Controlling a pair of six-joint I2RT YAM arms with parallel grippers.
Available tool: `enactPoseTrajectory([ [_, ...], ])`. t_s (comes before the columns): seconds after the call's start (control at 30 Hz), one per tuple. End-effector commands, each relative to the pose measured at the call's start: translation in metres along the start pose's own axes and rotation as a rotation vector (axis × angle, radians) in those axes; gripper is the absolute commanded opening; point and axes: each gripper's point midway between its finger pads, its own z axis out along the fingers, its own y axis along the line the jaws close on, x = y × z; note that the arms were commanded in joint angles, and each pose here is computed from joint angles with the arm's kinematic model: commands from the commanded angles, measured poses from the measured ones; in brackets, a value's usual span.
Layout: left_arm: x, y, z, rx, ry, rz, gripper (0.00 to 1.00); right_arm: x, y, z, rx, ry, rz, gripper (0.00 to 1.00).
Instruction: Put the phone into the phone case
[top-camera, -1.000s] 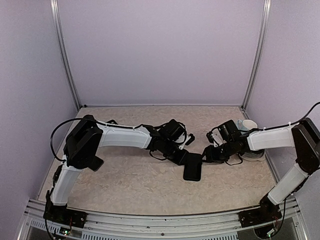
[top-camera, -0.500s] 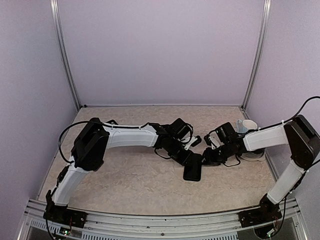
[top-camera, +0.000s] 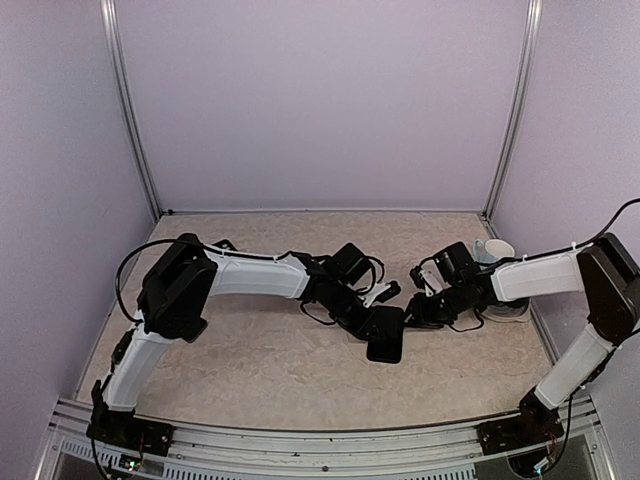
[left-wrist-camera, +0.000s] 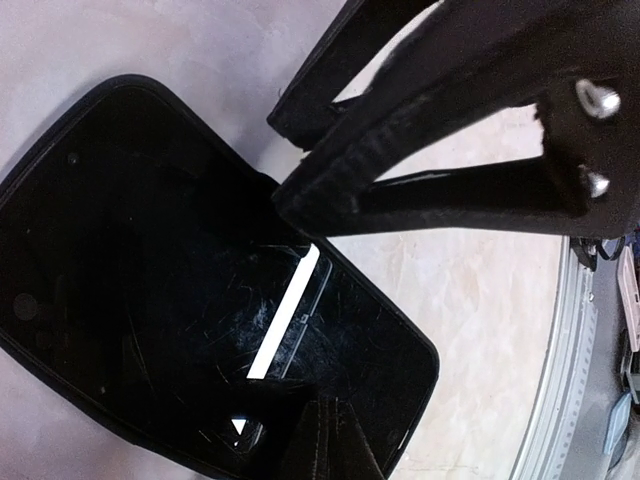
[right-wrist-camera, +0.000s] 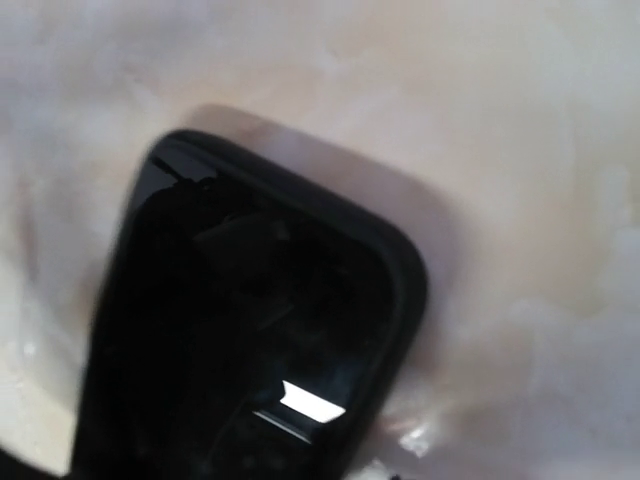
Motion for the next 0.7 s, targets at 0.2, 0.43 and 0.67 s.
enactPoseTrajectory([
  [0.2,0.11,0.054,0.032,-0.088,0.261,-0.155,0.02,-0.02,0.018,-0.027,-0.023,-0.075,-0.041,0.31],
  [0.43,-0.043,-0.007,-0.057,-0.078,-0.207,0.032,0.04,-0.025,0.011,-0.018,0.007,-0.074,-0.033,0.3],
  [0.67,-0.055,0.038,-0.083,-0.154,-0.263,-0.117,0.14,-0.023,0.004,-0.002,0.022,-0.033,-0.033,0.32],
])
